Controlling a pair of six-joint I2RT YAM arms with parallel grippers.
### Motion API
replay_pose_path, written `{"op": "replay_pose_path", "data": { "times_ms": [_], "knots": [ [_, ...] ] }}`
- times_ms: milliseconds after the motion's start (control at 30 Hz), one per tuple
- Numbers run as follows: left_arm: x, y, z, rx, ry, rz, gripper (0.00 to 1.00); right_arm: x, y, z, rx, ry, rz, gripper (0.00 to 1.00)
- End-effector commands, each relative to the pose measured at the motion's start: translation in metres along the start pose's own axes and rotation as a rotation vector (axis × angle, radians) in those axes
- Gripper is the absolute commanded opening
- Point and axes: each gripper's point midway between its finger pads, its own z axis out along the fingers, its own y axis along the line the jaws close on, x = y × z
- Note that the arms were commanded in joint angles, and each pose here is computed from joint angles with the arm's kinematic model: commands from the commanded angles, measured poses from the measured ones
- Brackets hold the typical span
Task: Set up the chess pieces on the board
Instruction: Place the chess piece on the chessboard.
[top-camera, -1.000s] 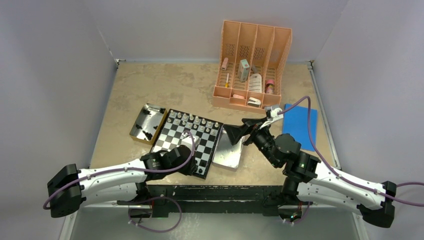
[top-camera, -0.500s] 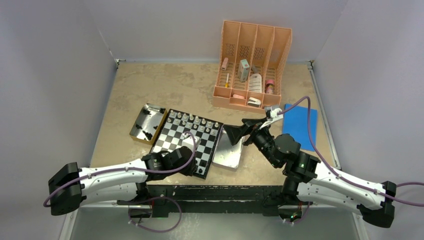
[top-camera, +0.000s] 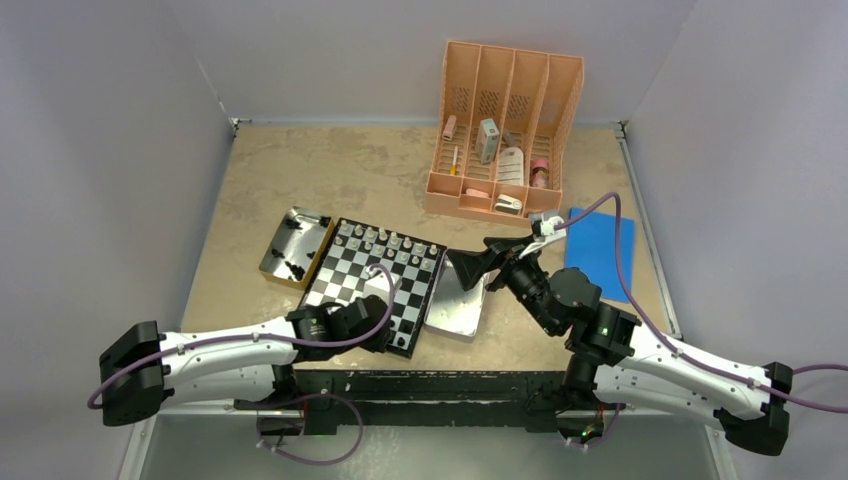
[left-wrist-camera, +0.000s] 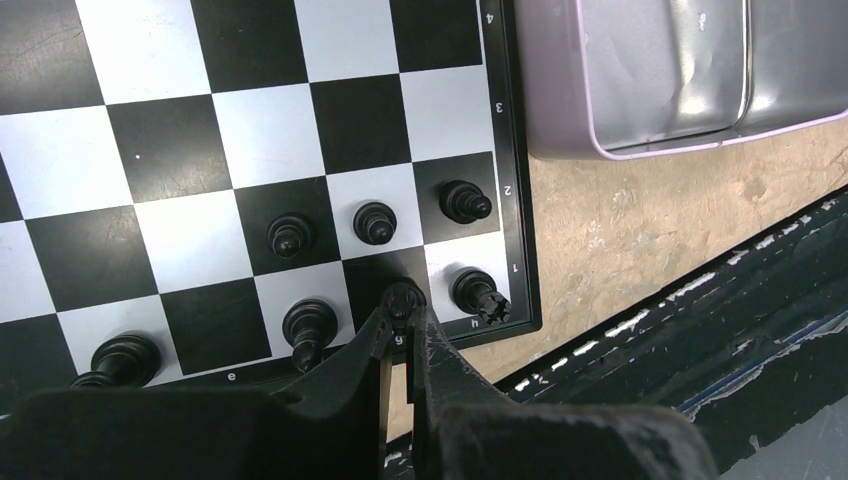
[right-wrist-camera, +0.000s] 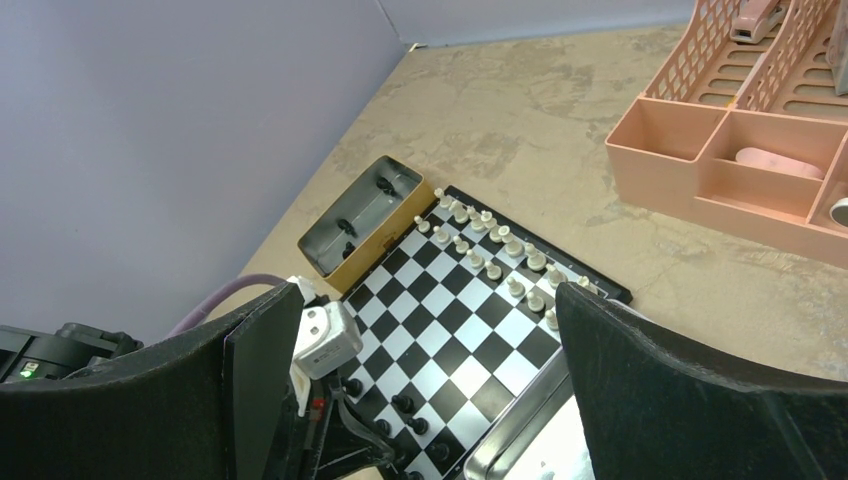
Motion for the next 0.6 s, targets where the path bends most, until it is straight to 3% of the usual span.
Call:
{"op": "replay_pose_path", "data": {
  "times_ms": [0, 267, 567],
  "knots": [
    [-0.004, 0.0, -0.002, -0.023, 0.001, -0.001, 0.08, -0.012, 0.0, 0.0, 0.009, -0.043, 0.014, 0.99],
    [-0.006, -0.004, -0.001, -0.024, 0.006, 0.014, 0.17, -0.011, 0.0, 0.0, 0.009, -0.042, 0.013, 0.99],
    [-0.013, -0.015, -0.002, 0.01, -0.011, 0.013, 0.21, -0.009, 0.001, 0.001, 0.004, -0.038, 0.011, 0.99]
  ]
}}
